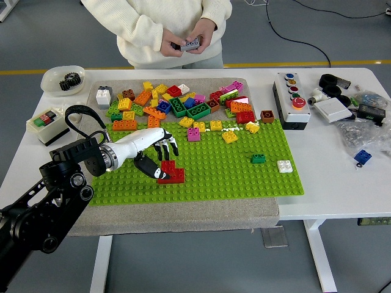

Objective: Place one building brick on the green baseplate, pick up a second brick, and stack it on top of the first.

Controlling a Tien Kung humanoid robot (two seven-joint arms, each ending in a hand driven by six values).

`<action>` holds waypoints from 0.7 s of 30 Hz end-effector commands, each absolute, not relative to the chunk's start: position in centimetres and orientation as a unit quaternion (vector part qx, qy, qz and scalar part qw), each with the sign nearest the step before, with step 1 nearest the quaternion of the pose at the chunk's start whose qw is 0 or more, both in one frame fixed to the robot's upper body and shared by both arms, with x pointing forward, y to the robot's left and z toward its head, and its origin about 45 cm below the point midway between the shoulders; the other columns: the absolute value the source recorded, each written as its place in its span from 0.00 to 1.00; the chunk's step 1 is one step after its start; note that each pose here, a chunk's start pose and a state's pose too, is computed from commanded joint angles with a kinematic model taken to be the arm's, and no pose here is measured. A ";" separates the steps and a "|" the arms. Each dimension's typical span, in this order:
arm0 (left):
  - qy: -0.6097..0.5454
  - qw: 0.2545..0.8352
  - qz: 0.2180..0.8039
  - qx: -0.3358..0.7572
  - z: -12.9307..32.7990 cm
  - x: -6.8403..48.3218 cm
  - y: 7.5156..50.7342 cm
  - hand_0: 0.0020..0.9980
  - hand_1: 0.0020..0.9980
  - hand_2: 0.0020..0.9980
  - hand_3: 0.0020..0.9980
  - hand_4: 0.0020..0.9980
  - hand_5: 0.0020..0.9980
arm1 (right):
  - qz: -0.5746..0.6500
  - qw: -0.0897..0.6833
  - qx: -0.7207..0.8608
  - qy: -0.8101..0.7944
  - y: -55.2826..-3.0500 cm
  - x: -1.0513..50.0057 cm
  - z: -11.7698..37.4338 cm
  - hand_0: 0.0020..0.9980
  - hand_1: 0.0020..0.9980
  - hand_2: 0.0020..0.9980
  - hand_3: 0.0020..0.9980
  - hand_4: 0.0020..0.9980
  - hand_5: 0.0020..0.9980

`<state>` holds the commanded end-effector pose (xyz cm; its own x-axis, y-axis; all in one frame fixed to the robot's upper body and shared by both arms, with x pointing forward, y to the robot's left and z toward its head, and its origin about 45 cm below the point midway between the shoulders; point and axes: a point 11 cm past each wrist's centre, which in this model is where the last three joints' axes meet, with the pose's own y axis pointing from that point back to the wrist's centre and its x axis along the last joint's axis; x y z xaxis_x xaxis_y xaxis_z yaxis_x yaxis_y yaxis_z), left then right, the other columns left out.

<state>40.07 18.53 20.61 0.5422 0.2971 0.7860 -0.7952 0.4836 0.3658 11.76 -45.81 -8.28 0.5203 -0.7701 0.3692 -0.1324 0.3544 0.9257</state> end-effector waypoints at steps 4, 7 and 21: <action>-0.328 0.794 0.345 0.377 20.1 40.2 18.7 0.57 0.43 0.44 0.53 0.94 0.00 | -0.228 0.700 0.521 -0.433 -45.8 11.7 -8.3 0.75 0.66 0.73 0.62 0.86 0.34; -0.328 0.794 0.347 0.377 20.0 40.3 18.7 0.57 0.43 0.44 0.53 0.94 0.00 | -0.228 0.700 0.520 -0.432 -45.8 11.7 -8.3 0.75 0.66 0.73 0.62 0.86 0.34; -0.327 0.795 0.346 0.375 19.9 40.3 18.5 0.57 0.43 0.44 0.53 0.94 0.00 | -0.227 0.700 0.520 -0.433 -45.9 11.8 -8.3 0.75 0.66 0.73 0.62 0.86 0.34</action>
<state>40.28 18.46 19.89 0.5464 0.3051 0.7800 -0.7959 0.4793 0.3700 11.80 -45.85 -8.26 0.5218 -0.7685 0.3703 -0.1333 0.3553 0.9252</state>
